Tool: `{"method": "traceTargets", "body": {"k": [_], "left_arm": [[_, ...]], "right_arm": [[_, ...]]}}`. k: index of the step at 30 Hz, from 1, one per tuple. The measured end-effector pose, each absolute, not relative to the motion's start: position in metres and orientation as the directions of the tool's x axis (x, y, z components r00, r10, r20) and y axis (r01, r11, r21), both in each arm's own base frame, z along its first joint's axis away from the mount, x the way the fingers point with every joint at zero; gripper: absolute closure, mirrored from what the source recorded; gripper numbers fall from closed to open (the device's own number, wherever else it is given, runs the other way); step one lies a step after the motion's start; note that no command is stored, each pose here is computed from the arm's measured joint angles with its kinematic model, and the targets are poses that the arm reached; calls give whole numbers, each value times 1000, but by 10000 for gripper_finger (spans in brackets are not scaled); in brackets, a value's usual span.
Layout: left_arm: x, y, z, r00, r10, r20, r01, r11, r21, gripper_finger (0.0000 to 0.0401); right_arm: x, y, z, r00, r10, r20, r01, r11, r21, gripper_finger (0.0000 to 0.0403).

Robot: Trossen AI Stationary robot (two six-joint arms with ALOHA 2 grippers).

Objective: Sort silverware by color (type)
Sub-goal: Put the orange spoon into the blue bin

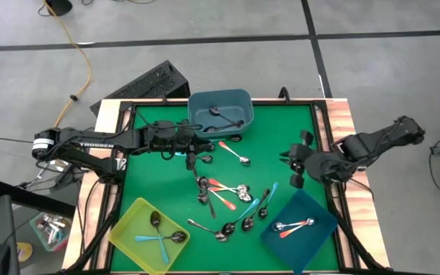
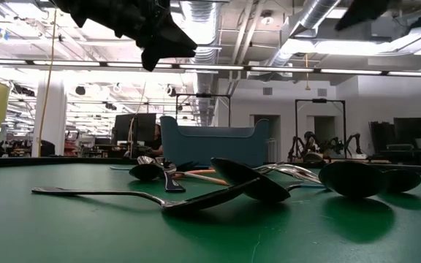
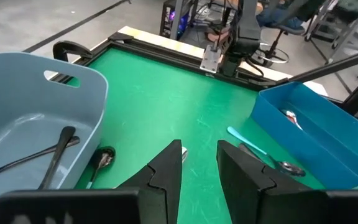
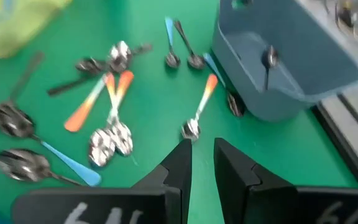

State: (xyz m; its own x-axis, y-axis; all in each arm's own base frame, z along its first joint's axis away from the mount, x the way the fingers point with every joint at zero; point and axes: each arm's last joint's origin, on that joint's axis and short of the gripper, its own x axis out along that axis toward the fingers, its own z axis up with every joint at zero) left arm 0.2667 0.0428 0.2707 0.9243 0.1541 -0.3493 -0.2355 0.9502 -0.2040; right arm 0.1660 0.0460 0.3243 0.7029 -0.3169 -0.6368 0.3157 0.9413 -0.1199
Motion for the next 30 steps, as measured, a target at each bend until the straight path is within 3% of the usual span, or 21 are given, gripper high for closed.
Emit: {"method": "traceTargets", "body": {"k": [9,18,24,30], "left_arm": [[266,43,268,912,159,-379,-248,948,-199,315],[263,43,262,886,162,-435,-266,945,-191,315],[263,43,262,886,161,-435,-266,945,-191,315],[262,42,260,874,159,-458,-270,944,-188,315]], "right_arm": [[183,5,282,609,-344,-715,433,899,-64,314],[229,-16,249,665,-329,-670,392,918,-62,250],[262,-28,219,641,-347,-684,397,913,-90,206],[289,-35,190,651,-320,-688,392,918,-57,191]]}}
